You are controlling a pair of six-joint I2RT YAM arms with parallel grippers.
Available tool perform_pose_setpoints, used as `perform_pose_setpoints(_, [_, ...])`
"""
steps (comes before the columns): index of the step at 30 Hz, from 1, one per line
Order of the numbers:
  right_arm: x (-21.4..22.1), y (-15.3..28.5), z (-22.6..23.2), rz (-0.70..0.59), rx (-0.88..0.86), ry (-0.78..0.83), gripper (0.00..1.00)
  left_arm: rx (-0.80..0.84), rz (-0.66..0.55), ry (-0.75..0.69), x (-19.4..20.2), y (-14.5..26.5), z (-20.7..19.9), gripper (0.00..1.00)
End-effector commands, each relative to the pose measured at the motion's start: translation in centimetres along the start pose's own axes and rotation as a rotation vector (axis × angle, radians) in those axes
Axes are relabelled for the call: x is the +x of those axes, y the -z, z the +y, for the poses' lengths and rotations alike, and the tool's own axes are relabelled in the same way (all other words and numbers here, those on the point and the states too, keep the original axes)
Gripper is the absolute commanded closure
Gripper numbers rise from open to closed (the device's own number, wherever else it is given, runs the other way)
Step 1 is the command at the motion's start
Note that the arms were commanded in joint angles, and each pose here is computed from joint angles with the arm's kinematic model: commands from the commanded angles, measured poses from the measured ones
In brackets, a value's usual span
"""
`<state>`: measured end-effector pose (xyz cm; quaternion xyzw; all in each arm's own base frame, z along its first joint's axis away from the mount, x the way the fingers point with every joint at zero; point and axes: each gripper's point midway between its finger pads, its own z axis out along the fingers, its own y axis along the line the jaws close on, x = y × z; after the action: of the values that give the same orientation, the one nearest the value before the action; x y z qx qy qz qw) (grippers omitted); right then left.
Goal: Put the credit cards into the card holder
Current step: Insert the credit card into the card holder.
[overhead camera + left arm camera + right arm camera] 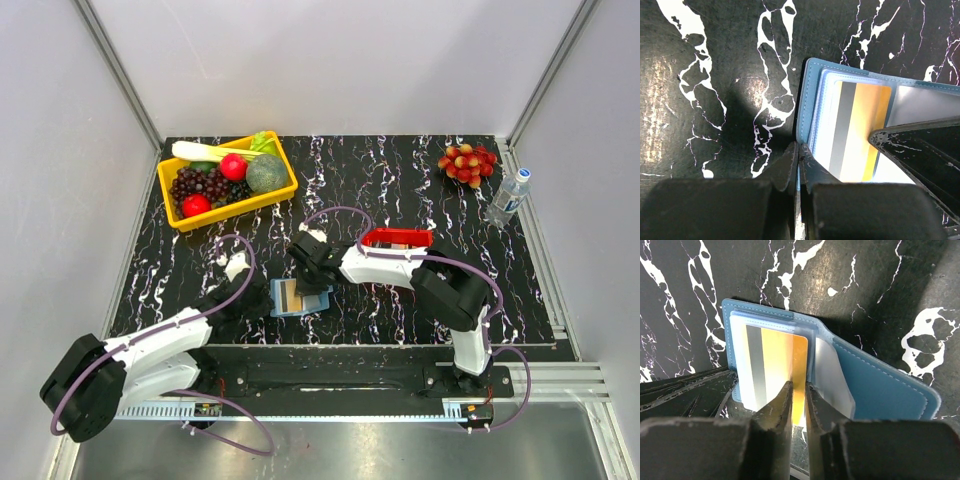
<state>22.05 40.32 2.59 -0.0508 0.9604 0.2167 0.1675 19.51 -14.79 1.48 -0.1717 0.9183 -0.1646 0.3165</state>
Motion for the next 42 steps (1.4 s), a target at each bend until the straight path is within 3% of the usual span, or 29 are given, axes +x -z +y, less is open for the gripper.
perform_pose_setpoints(1, [-0.3, 2.0, 4.5, -0.008, -0.160, 0.023, 0.77, 0.021, -0.011, 0.006, -0.3, 0.1, -0.5, 1.00])
perform_pose_setpoints(3, [0.1, 1.9, 5.0, 0.021, -0.184, 0.023, 0.68, 0.019, -0.011, 0.004, -0.3, 0.1, -0.5, 1.00])
perform_pose_setpoints(10, [0.8, 1.7, 7.0, 0.062, -0.304, 0.013, 0.70, 0.024, -0.012, 0.002, -0.5, 0.1, -0.7, 1.00])
perform_pose_setpoints(17, [0.9, 1.1, 5.8, 0.058, -0.264, -0.003, 0.69, 0.022, -0.012, 0.002, -0.4, 0.2, -0.6, 1.00])
perform_pose_setpoints(22, [-0.3, 1.5, 5.6, 0.085, -0.396, -0.147, 0.82, 0.020, -0.018, 0.004, -0.5, 0.4, -0.4, 1.00])
perform_pose_setpoints(26, [-0.9, 1.6, 3.6, 0.054, -0.318, -0.139, 0.68, 0.016, -0.023, 0.002, -0.6, 0.6, -0.3, 1.00])
perform_pose_setpoints(29, [-2.1, 2.8, 3.5, -0.003, -0.296, -0.090, 0.64, 0.011, -0.030, 0.005, -0.7, 0.7, -0.1, 1.00])
perform_pose_setpoints(36, [-5.3, 6.4, 2.5, -0.177, -0.235, -0.007, 0.61, 0.023, -0.049, 0.002, -1.4, 1.5, -0.4, 1.00])
perform_pose_setpoints(42, [-5.3, 6.5, 1.6, -0.170, -0.206, -0.004, 0.60, 0.071, -0.078, -0.014, -2.8, 2.5, -2.0, 1.00])
